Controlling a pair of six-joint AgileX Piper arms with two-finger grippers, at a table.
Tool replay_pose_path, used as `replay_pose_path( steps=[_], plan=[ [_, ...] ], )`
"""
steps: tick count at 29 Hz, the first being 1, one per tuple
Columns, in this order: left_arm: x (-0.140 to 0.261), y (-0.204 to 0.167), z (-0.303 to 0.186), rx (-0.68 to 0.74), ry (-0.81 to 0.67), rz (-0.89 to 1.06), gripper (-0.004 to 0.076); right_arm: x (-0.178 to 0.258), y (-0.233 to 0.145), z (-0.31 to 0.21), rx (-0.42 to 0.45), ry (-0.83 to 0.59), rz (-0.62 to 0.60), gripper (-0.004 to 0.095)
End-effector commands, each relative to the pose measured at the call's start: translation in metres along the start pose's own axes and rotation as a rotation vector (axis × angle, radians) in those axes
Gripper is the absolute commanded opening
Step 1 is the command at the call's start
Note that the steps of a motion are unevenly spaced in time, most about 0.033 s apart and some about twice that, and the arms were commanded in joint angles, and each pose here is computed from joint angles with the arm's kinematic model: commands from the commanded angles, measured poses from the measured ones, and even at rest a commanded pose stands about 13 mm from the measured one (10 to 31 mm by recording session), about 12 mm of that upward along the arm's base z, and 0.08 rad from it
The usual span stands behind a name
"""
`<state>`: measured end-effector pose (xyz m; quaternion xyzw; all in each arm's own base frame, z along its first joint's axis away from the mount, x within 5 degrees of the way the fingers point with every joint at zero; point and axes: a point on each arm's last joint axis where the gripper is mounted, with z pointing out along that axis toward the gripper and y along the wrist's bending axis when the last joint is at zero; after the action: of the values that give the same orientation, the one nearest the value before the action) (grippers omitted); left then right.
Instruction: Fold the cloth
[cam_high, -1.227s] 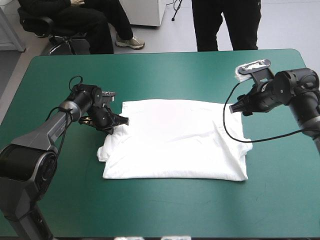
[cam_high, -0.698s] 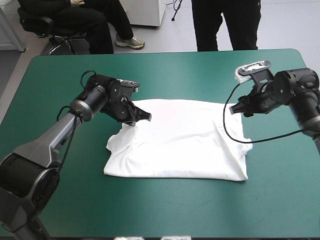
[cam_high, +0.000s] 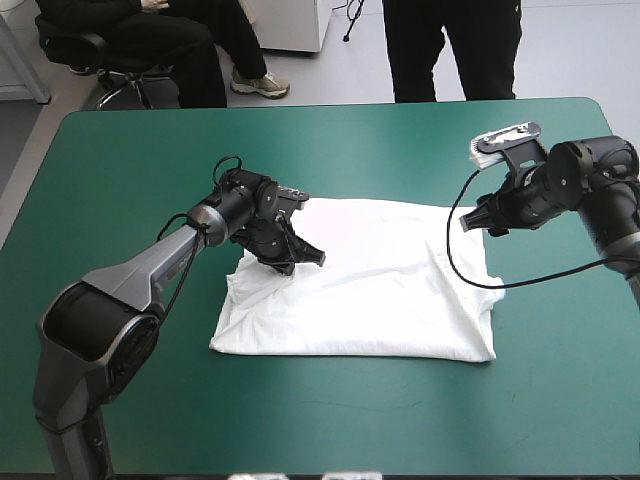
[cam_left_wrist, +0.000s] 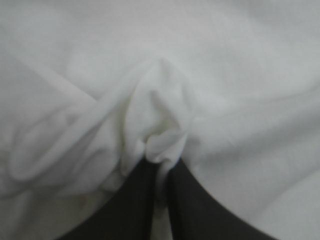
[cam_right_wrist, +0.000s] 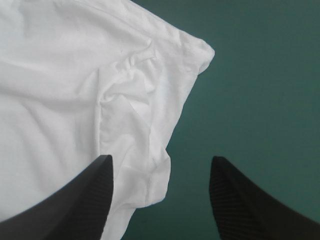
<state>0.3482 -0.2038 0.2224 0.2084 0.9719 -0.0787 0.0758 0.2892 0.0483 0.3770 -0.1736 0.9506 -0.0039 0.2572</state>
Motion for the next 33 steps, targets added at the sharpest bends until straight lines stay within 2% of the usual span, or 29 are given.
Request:
replay_pose_path(
  steps=[1, 5, 7, 11, 18, 25, 30, 33],
  plan=[
    [0.001, -0.008, -0.049, 0.019, -0.097, 0.041, 0.0224, -0.001, -0.002, -0.023, 0.026, -0.063, -0.010, 0.0530],
    [0.004, -0.011, -0.095, 0.005, -0.191, 0.072, 0.0419, 0.002, -0.002, -0.034, 0.032, -0.091, -0.010, 0.0530],
    [0.015, -0.009, -0.137, -0.053, -0.255, 0.100, 0.0463, 0.006, -0.002, -0.045, 0.047, -0.111, -0.014, 0.0530],
    [0.038, -0.002, -0.172, -0.136, -0.263, 0.083, 0.0463, 0.014, 0.000, -0.064, 0.053, -0.152, 0.000, 0.0530],
    [0.094, 0.003, -0.215, -0.173, -0.361, 0.052, 0.0463, 0.032, 0.006, -0.099, 0.037, -0.229, 0.034, 0.0530],
    [0.148, 0.011, -0.203, -0.174, -0.315, -0.054, 0.0463, 0.062, 0.013, -0.113, 0.028, -0.236, 0.068, 0.0530],
    [0.159, 0.014, -0.165, -0.162, -0.208, -0.069, 0.0463, 0.080, 0.016, -0.107, 0.024, -0.212, 0.070, 0.0530],
    [0.161, 0.016, -0.139, -0.149, -0.201, -0.087, 0.0463, 0.083, 0.017, -0.106, 0.021, -0.200, 0.080, 0.0530]
  ],
)
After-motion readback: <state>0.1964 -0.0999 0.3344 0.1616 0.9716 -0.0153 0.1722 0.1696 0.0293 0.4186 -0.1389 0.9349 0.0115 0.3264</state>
